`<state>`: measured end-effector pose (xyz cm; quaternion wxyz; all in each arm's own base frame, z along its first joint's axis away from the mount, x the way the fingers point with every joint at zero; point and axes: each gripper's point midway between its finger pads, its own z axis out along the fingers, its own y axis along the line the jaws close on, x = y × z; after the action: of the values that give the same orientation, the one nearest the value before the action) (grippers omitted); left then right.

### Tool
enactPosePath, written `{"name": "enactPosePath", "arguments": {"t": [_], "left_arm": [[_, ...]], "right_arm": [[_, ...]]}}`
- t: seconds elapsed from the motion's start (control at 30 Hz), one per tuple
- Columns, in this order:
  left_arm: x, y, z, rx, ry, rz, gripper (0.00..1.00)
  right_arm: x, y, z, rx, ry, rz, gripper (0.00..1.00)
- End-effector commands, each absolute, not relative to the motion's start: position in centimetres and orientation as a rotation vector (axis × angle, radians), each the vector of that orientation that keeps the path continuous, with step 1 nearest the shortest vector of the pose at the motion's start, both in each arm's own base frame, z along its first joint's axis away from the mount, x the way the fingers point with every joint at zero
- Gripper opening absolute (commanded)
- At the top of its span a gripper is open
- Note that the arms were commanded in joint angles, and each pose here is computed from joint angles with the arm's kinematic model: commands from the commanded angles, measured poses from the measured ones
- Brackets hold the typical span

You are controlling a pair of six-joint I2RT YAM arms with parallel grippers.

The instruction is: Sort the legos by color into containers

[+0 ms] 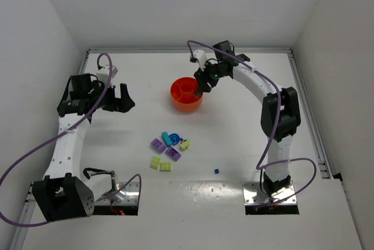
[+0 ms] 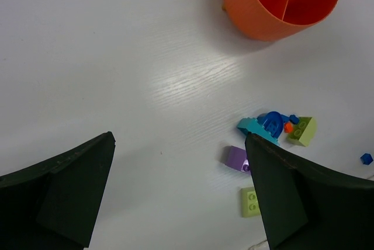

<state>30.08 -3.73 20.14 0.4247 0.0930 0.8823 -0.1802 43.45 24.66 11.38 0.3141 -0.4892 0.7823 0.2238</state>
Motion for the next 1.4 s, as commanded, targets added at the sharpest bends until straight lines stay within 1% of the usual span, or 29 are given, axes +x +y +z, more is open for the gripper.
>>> {"name": "enactPosePath", "arguments": {"t": [0.0,0.07,0.13,0.2,0.23,0.27,0.33,0.37,0.43,0.5,0.57,0.6,0.67,0.77,0.8,0.87,1.07,1.13,1.2,1.37], "left_arm": [[30.6,-3.6,20.9,0.247,2.166,-0.452,1.00],[30.5,-3.7,21.1,0.240,2.159,-0.454,1.00],[30.5,-3.7,21.1,0.240,2.159,-0.454,1.00],[30.4,-3.4,21.4,0.232,2.151,-0.445,1.00],[30.4,-3.2,21.3,0.227,2.154,-0.435,1.00],[30.5,-3.0,21.2,0.197,2.163,-0.426,1.00],[30.9,-2.3,21.4,0.135,2.160,-0.401,1.00],[31.1,-2.0,21.5,0.095,2.160,-0.386,1.00],[31.2,-1.4,21.4,0.043,2.159,-0.366,1.00],[31.4,-1.0,21.5,-0.018,2.159,-0.355,1.00],[31.4,-0.3,22.2,-0.055,2.134,-0.312,1.00],[31.5,-0.2,22.1,-0.084,2.136,-0.309,1.00],[31.3,0.4,21.9,-0.118,2.139,-0.274,1.00],[31.2,0.8,22.2,-0.128,2.122,-0.244,1.00],[31.1,1.0,21.7,-0.137,2.131,-0.232,1.00],[31.0,1.2,22.0,-0.143,2.123,-0.216,1.00],[30.9,1.8,21.5,-0.166,2.134,-0.180,1.00],[31.0,1.8,21.2,-0.166,2.134,-0.180,1.00],[31.0,2.0,21.2,-0.172,2.134,-0.168,1.00],[30.9,2.4,21.2,-0.189,2.133,-0.151,1.00]], "right_arm": [[44.9,25.4,13.6,-1.270,1.979,0.595,0.55],[44.9,25.5,14.8,-1.241,1.968,0.596,0.55],[43.9,25.8,17.6,-1.245,1.900,0.626,0.55],[41.2,26.4,19.0,-1.269,1.897,0.725,0.54],[39.7,26.6,20.6,-1.282,1.879,0.729,0.53],[37.3,27.0,19.8,-1.296,1.921,0.791,0.53],[34.7,27.5,19.9,-1.253,1.959,0.857,0.53],[32.4,28.4,19.7,-1.215,1.978,0.887,0.53],[30.7,29.2,19.1,-1.172,2.010,0.887,0.57],[28.8,30.8,17.2,-1.170,2.041,0.875,0.58],[28.1,32.0,16.3,-1.126,2.098,0.850,0.58],[27.0,33.4,15.1,-1.154,2.132,0.850,0.55],[27.0,34.9,14.6,-1.114,2.185,0.809,0.47],[27.0,37.5,12.5,-1.119,2.261,0.692,0.43],[26.9,37.9,11.7,-1.107,2.294,0.614,0.43],[27.3,38.5,9.9,-1.092,2.367,0.561,0.43],[26.8,41.2,7.3,-1.100,2.414,0.512,0.47],[26.6,41.5,5.7,-1.109,2.449,0.486,0.47],[26.5,41.4,4.2,-1.107,2.485,0.471,0.50],[26.4,41.1,2.6,-1.103,2.520,0.442,0.50]]}}
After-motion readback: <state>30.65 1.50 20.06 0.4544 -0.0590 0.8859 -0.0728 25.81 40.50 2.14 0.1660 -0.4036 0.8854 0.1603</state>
